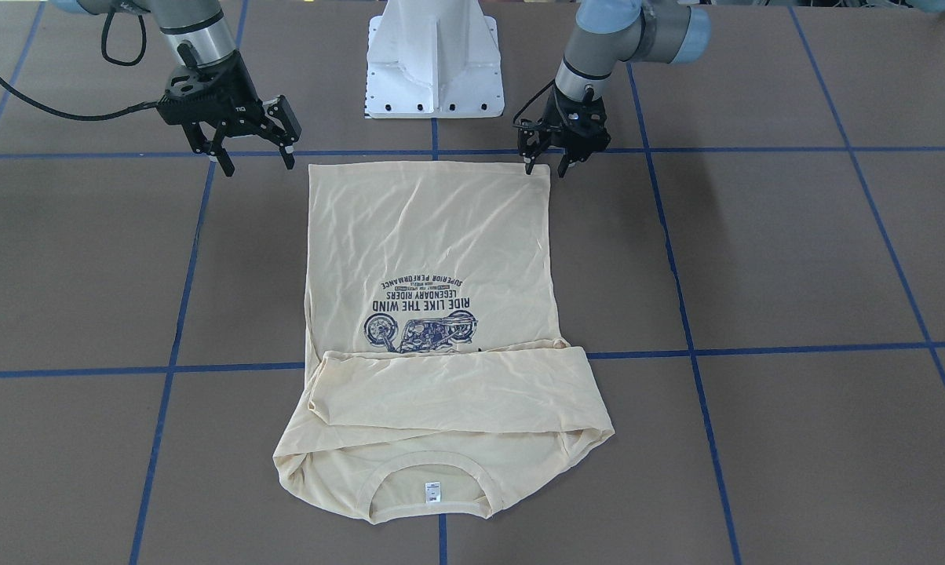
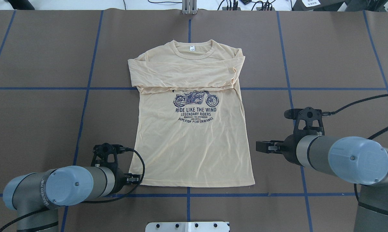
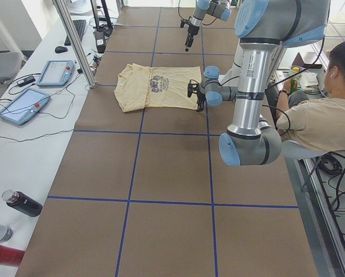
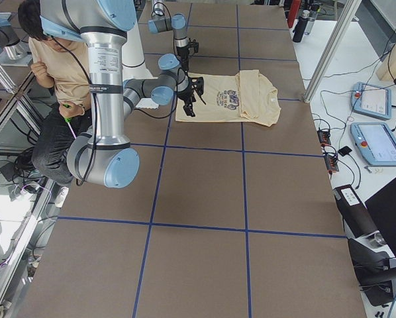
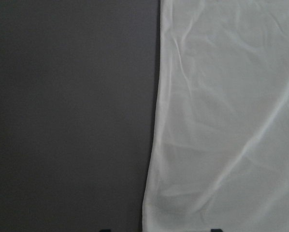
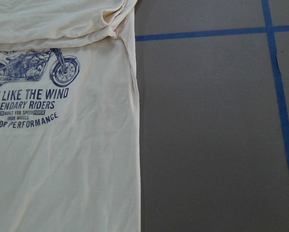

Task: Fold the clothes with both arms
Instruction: 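Move both grippers down to the hem corners nearest the robot, then grasp the hem corners with the left and right grippers, then lift the hem with both grippers and fold it toward the collar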

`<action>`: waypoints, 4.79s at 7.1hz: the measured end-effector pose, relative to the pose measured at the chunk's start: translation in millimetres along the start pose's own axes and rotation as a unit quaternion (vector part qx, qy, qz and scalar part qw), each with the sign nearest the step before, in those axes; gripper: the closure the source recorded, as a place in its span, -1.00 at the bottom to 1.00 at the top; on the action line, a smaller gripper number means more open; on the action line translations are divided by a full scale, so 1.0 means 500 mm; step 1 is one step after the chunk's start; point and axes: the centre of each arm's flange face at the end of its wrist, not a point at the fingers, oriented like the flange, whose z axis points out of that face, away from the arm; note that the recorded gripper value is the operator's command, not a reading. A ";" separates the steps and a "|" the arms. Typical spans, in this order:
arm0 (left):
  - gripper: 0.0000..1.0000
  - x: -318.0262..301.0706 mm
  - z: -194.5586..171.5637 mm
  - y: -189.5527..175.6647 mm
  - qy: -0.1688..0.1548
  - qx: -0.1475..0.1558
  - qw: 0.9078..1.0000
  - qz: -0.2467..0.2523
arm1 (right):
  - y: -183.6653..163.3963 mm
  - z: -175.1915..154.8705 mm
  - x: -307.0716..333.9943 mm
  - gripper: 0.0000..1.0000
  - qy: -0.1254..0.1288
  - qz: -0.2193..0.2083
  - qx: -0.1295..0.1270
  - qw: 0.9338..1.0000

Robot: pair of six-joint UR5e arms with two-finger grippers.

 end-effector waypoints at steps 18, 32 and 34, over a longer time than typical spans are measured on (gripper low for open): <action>1.00 0.026 -0.043 -0.002 0.023 0.002 1.000 -0.001 | 0.272 0.158 -0.090 0.03 0.053 -0.042 0.034 0.997; 1.00 0.040 -0.076 -0.004 0.039 0.004 0.999 -0.002 | 0.268 0.136 -0.109 1.00 0.041 -0.025 0.038 0.998; 1.00 0.059 -0.159 -0.001 0.069 -0.020 0.997 0.000 | 0.202 0.034 -0.127 1.00 0.023 -0.006 0.020 1.000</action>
